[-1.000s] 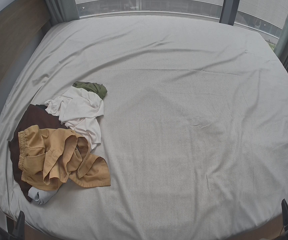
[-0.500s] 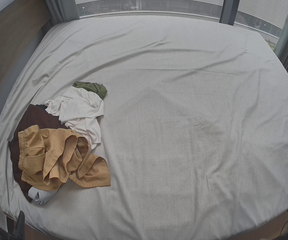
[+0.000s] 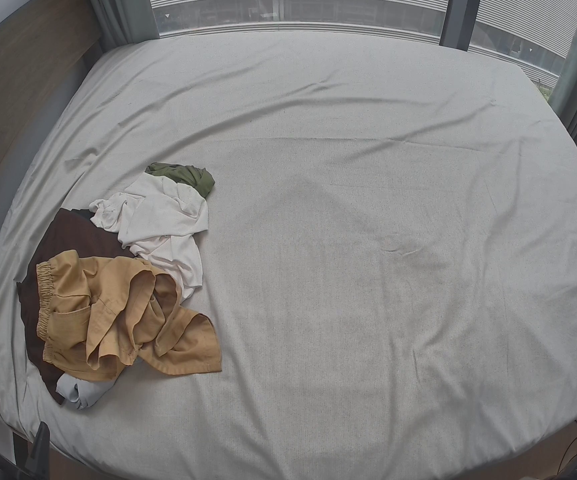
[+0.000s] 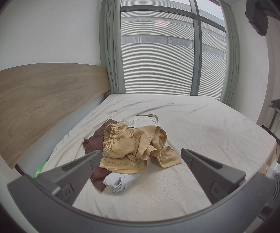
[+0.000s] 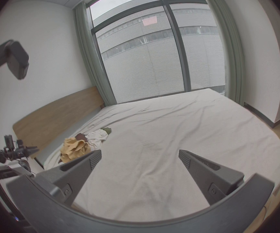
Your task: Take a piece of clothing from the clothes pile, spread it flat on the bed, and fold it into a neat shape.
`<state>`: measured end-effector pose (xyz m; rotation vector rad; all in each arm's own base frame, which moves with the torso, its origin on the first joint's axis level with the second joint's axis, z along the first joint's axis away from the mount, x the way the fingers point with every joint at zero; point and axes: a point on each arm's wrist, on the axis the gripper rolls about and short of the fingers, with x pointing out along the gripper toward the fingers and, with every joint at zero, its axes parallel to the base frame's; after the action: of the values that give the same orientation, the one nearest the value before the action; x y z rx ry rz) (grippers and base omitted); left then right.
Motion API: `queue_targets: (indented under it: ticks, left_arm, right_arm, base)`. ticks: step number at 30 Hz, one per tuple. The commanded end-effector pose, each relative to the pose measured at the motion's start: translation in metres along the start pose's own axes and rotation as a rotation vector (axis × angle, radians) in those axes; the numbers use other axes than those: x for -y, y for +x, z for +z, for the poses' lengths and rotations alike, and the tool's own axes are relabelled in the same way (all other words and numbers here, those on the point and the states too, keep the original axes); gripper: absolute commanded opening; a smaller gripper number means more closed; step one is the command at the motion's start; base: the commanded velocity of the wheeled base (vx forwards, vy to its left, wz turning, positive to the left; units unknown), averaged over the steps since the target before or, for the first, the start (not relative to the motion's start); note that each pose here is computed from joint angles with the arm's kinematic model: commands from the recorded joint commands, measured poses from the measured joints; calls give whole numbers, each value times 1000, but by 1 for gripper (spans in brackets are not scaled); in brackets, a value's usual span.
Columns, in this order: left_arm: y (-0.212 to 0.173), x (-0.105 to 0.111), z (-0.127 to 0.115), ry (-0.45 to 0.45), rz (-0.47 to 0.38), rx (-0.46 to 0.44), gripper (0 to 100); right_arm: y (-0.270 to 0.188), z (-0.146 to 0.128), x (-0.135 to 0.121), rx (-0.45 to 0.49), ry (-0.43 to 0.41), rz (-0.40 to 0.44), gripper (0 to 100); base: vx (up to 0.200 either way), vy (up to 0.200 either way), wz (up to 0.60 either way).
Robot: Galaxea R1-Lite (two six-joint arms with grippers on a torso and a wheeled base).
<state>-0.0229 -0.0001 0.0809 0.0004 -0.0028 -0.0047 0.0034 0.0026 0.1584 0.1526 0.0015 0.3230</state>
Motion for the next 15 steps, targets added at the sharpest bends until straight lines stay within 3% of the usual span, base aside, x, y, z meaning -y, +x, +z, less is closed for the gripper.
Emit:
queue_targets:
  ticks: [1,6,7,15]
  left_arm:
    - [0,0,-5,1,0,-1,100]
    - [0,0,-5,1,0,-1,100]
    - [0,0,-5,1,0,-1,100]
    - [0,0,-5,0,0,-1,100]
  right_arm:
    - [31,24,-3,-64,24,49,100]
    - [60,36,-4,-63,37,69,100]
    - [70,42,-5,-72,71,69,100]
    - [127,47,-6,-229,150,135,100]
  base:
    - [0,0,0]
    - [0,0,0]
    - [0,0,0]
    - [0,0,0]
